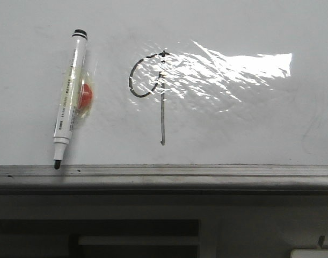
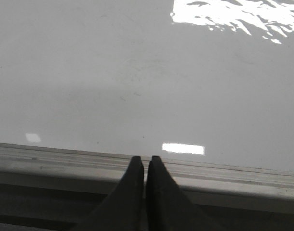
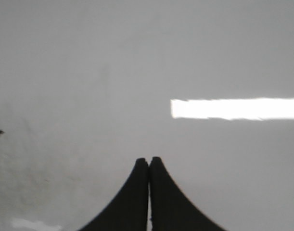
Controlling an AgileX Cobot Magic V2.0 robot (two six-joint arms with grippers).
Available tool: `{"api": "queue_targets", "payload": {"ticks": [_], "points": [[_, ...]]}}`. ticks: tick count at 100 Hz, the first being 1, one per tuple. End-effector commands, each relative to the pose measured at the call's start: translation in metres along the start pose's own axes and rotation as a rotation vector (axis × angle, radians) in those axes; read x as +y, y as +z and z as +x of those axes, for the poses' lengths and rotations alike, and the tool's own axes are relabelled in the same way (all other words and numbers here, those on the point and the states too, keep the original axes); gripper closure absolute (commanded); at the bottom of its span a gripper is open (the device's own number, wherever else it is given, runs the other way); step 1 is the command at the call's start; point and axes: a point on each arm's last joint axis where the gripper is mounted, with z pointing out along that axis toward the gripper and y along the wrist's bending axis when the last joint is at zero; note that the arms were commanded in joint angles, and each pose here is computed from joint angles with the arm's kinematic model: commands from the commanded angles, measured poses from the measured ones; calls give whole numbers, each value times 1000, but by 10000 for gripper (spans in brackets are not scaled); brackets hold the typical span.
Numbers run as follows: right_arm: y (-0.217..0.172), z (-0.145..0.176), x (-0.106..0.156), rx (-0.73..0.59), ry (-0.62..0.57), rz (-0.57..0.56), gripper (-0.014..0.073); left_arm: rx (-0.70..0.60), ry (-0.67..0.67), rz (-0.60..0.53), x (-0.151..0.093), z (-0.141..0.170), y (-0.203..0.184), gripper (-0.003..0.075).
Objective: Write number 9 on whiteboard
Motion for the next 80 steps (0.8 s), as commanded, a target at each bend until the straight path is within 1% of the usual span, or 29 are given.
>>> {"api": "queue_targets", "payload": {"ticks": [1,12,17,24,48,80], "points": [[-1,13,-5,62,-3,95,659,-44,-14,2,0,2,0,741],[-4,26,-11,212,15,195,659,-44,-14,2,0,2,0,741],[-6,32,-12,274,15,219,659,-44,-14,2,0,2,0,741],[-7,36,-13,324,-3,236,659,-44,-14,2,0,2,0,741],[-10,42,-13,392,-13,240,659,-44,-14,2,0,2,0,741],[-10,42,-13,395,-16,240,659,-44,-14,2,0,2,0,741]]}}
